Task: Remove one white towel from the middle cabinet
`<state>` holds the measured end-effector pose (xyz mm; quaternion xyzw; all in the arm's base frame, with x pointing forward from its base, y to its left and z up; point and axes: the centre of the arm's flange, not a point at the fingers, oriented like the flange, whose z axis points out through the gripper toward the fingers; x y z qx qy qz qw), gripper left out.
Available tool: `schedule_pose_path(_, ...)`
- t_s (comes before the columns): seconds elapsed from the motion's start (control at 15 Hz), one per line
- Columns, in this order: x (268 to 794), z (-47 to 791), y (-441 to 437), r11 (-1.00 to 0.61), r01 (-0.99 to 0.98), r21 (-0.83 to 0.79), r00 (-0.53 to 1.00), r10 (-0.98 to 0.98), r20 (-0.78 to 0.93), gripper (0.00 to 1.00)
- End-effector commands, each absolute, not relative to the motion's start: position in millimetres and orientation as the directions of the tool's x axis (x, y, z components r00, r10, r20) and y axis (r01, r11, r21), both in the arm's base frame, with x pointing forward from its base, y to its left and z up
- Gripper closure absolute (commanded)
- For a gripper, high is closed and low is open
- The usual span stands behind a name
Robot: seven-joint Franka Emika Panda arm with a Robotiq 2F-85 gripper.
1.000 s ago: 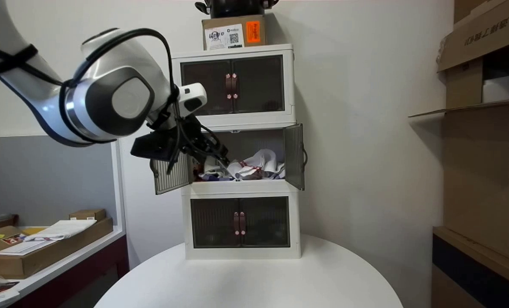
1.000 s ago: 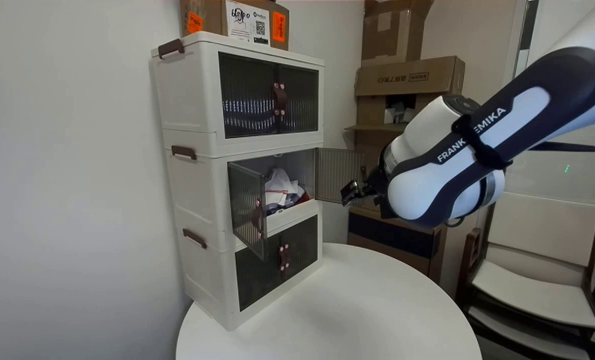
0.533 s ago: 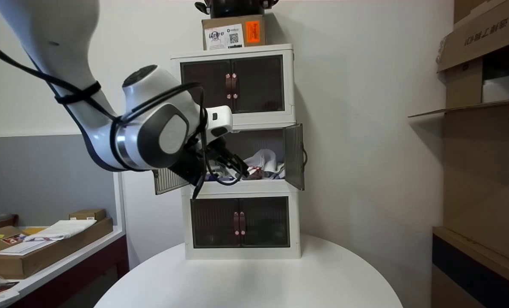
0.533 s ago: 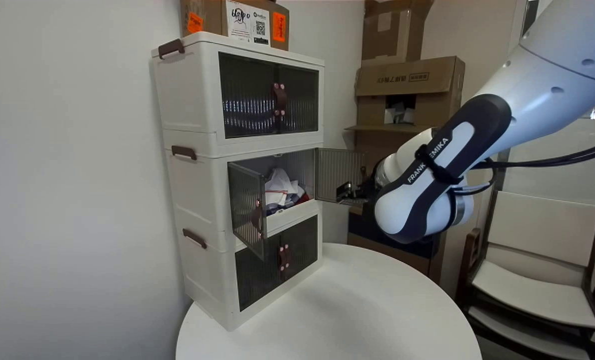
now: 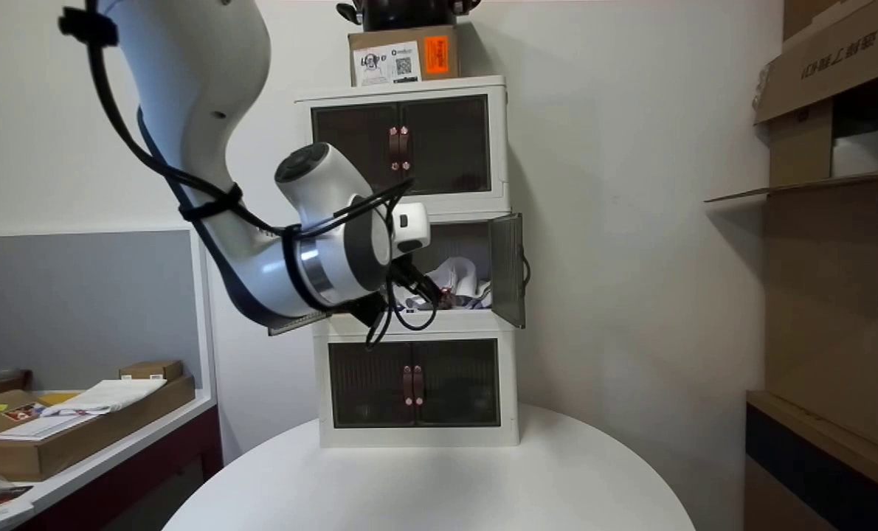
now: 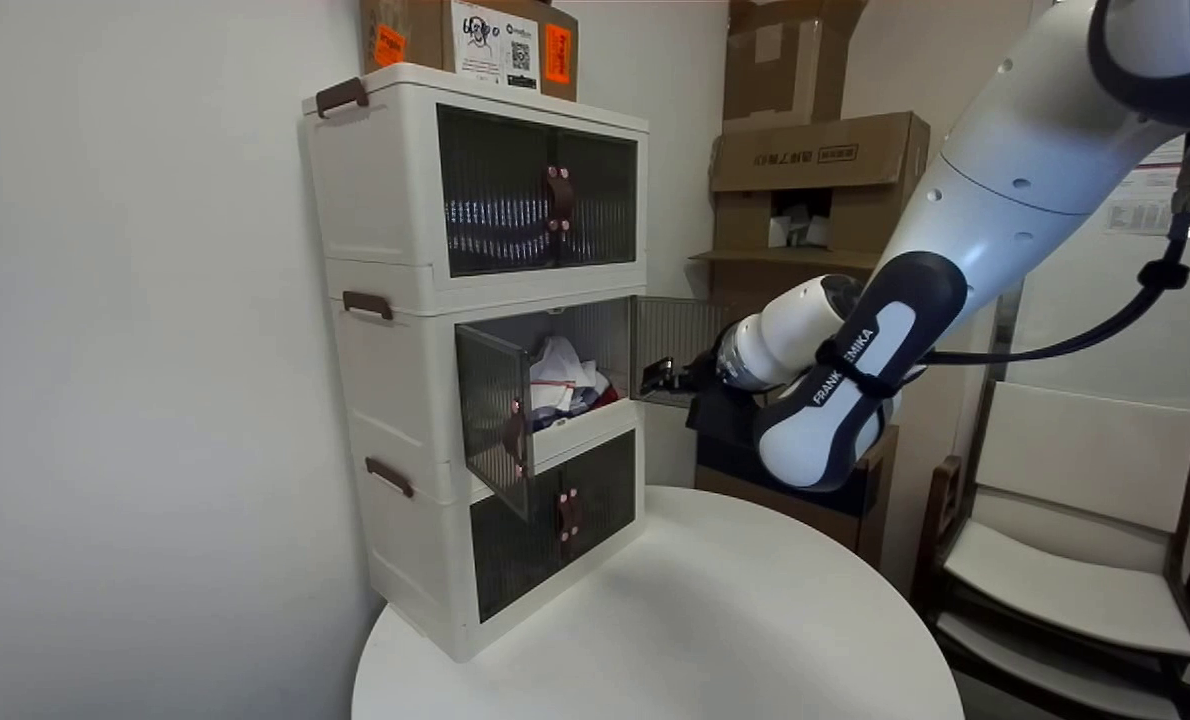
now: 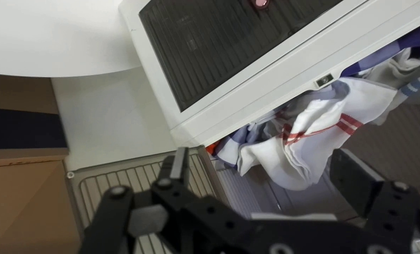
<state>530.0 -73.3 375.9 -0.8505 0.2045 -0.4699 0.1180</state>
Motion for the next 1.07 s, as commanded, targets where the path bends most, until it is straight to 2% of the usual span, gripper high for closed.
schedule_pose_path(0.0, 566, 385, -119, -0.880, -0.220, -0.421, 0.434, -0.475, 0.765, 0.00)
schedule_pose_path(0.33, 603, 394, -131, -0.871, -0.234, -0.433, 0.382, -0.491, 0.783, 0.00)
schedule_pose_path(1.0, 676, 386, -81, -0.877, -0.199, -0.436, 0.377, -0.480, 0.792, 0.00)
